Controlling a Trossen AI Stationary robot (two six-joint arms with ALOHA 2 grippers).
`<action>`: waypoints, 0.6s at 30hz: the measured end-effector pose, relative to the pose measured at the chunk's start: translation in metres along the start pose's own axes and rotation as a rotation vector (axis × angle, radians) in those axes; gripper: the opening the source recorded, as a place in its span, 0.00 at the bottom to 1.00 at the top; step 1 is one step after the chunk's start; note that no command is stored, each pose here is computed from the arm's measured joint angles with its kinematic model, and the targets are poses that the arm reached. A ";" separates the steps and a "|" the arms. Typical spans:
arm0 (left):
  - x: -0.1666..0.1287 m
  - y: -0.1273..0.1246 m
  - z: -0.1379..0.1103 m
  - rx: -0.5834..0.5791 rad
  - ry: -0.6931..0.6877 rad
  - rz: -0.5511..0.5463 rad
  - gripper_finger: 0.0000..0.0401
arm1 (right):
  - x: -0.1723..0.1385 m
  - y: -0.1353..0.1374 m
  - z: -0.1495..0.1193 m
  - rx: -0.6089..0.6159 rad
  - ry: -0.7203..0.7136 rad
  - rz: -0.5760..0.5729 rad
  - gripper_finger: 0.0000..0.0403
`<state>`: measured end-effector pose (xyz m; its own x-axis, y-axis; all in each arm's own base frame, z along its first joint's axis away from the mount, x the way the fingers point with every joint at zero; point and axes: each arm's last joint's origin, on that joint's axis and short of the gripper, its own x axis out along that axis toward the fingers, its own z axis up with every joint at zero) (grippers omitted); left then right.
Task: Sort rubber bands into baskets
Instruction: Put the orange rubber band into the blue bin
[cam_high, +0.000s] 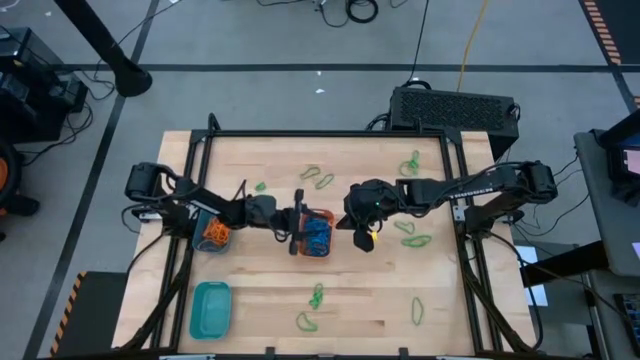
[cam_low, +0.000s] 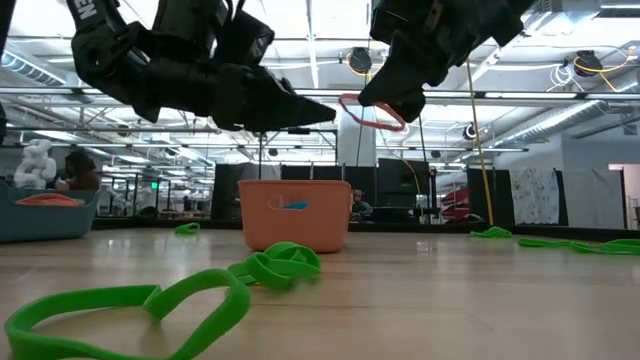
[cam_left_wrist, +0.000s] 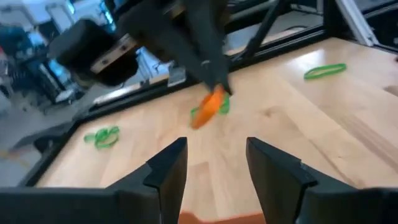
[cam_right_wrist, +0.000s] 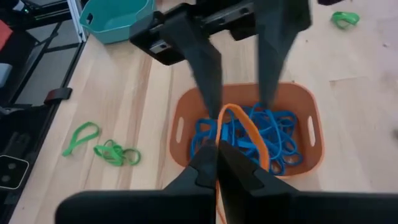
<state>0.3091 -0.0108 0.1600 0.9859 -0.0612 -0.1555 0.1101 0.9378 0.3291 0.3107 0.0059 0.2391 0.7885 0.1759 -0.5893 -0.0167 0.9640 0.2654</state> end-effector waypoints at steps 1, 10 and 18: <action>0.000 -0.001 0.001 0.017 -0.009 -0.004 0.43 | 0.000 0.000 0.000 0.000 0.000 0.000 0.00; 0.000 -0.004 0.004 0.091 -0.025 -0.007 0.43 | 0.000 0.000 0.000 -0.001 0.000 0.000 0.00; 0.004 -0.001 0.011 0.086 -0.037 0.031 0.43 | 0.000 0.000 0.000 0.006 0.001 0.007 0.00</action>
<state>0.3148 -0.0152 0.1690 0.9928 -0.0466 -0.1101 0.0883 0.9067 0.4125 0.3107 0.0061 0.2391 0.7875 0.1829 -0.5885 -0.0182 0.9614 0.2744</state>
